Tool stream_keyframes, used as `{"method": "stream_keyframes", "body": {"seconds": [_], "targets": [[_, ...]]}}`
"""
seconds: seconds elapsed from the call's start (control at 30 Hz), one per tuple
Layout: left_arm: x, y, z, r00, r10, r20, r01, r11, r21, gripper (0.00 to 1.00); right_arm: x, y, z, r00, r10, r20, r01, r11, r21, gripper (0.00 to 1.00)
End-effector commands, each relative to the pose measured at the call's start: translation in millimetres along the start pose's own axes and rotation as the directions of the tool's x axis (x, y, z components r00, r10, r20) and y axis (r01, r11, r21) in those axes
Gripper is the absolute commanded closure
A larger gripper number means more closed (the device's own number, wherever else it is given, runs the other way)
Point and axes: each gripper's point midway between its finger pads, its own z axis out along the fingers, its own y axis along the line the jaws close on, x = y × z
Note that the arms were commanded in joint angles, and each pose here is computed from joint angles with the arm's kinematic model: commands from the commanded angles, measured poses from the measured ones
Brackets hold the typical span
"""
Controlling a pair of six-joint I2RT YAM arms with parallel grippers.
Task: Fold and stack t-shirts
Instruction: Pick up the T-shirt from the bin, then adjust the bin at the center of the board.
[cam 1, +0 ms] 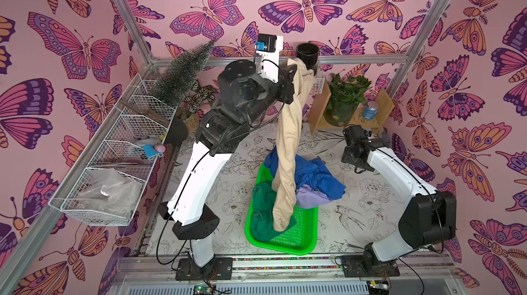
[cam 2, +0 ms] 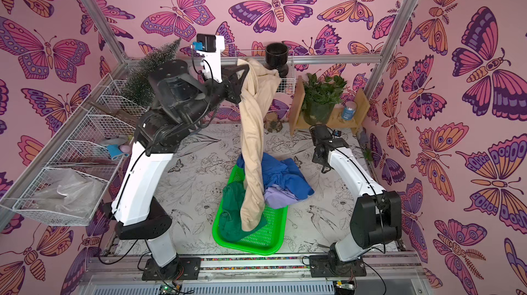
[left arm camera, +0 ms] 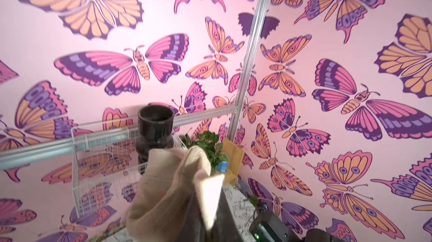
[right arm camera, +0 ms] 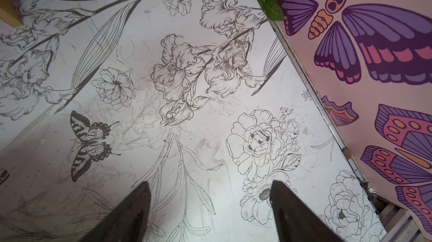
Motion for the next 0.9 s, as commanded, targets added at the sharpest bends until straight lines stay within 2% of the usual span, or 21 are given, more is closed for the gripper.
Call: {"method": "stream_keyframes", "body": {"seconds": [0.0, 0.07, 0.13, 0.23, 0.4, 0.47, 0.53, 0.6, 0.67, 0.73, 0.8, 0.87], "targets": [[-63, -11, -13, 0.959, 0.159, 0.234, -0.156, 0.987, -0.031, 1.00, -2, 1, -7, 1.000, 0.007, 0.020, -0.006, 1.000, -0.019, 0.17], [-100, -16, -32, 0.900, 0.249, 0.357, -0.229, 0.968, -0.097, 1.00, -1, 2, -6, 1.000, 0.012, 0.015, -0.011, 1.000, -0.025, 0.17], [-138, -15, -58, 0.832, 0.284, 0.477, -0.240, 0.959, -0.152, 1.00, 0, 4, -5, 1.000, 0.011, 0.005, -0.011, 0.999, -0.035, 0.18], [-177, -12, -98, 0.750, 0.312, 0.583, -0.236, 0.950, -0.204, 1.00, 3, 6, -4, 1.000, 0.006, -0.003, -0.006, 0.999, -0.042, 0.19], [-206, -12, -149, 0.699, 0.327, 0.636, -0.248, 0.945, -0.214, 1.00, 12, 23, 3, 0.998, -0.014, -0.056, 0.007, 0.993, -0.114, 0.23], [-214, -13, -167, 0.684, 0.328, 0.652, -0.252, 0.945, -0.210, 1.00, 27, 38, 14, 0.991, -0.035, -0.133, 0.014, 0.988, -0.155, 0.33], [-223, -12, -187, 0.667, 0.339, 0.663, -0.258, 0.940, -0.222, 1.00, 44, 57, 21, 0.972, -0.073, -0.223, 0.020, 0.973, -0.231, 0.60], [-228, -7, -203, 0.662, 0.356, 0.660, -0.252, 0.934, -0.251, 1.00, 67, 73, 25, 0.930, -0.138, -0.339, 0.032, 0.953, -0.300, 1.00], [-229, 1, -212, 0.668, 0.373, 0.644, -0.240, 0.927, -0.288, 1.00, 96, 86, 22, 0.854, -0.223, -0.469, 0.051, 0.935, -0.352, 1.00], [-226, 8, -215, 0.683, 0.389, 0.619, -0.233, 0.918, -0.320, 1.00, 128, 98, 8, 0.743, -0.333, -0.580, 0.073, 0.903, -0.424, 1.00], [-222, 15, -213, 0.704, 0.404, 0.585, -0.230, 0.908, -0.350, 1.00, 149, 102, -9, 0.660, -0.423, -0.621, 0.116, 0.874, -0.471, 1.00], [-216, 23, -209, 0.728, 0.411, 0.549, -0.218, 0.898, -0.383, 1.00, 160, 106, -29, 0.618, -0.497, -0.609, 0.160, 0.838, -0.522, 1.00]]}}
